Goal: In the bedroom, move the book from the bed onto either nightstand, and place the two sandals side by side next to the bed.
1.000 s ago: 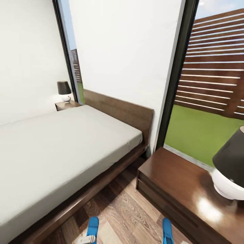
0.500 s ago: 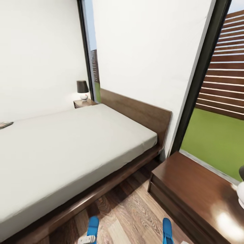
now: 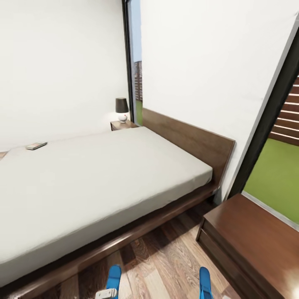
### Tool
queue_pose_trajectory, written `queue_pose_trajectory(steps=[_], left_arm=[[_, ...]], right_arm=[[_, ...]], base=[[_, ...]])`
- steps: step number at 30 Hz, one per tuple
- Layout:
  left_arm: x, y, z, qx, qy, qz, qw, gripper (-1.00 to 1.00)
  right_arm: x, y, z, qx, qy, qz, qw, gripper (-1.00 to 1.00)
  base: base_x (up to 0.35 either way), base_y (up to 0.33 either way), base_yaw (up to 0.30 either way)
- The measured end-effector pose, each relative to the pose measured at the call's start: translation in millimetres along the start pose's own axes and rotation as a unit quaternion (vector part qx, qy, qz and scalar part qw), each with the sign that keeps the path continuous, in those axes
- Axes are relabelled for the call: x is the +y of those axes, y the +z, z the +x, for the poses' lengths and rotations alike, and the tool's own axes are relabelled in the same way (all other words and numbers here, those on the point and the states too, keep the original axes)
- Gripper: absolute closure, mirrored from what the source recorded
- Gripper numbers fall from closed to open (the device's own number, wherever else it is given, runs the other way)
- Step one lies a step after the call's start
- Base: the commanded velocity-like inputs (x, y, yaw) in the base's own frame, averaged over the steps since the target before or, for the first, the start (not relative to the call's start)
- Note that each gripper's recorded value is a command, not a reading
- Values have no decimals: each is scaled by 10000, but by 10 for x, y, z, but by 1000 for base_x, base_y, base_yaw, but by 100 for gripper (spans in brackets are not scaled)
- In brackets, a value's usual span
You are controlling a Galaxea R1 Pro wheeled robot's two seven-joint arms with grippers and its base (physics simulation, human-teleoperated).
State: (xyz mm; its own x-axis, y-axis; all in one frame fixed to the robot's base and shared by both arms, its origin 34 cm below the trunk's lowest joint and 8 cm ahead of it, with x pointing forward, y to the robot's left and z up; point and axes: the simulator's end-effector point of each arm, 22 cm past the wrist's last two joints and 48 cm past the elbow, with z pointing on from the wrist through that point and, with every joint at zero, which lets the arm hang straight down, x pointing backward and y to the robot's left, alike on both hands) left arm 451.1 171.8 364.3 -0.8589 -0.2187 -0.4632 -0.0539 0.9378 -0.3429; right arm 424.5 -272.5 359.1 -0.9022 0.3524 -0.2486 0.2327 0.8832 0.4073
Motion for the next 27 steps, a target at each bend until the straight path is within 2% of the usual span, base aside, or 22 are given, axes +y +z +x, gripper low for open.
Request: queue_pose_trajectory(steps=[27], left_arm=[[0, 0, 0, 0, 0, 0, 10000, 100]], right_arm=[[0, 0, -1, -1, 1, 0, 10000, 100]], base=[[0, 0, 294]])
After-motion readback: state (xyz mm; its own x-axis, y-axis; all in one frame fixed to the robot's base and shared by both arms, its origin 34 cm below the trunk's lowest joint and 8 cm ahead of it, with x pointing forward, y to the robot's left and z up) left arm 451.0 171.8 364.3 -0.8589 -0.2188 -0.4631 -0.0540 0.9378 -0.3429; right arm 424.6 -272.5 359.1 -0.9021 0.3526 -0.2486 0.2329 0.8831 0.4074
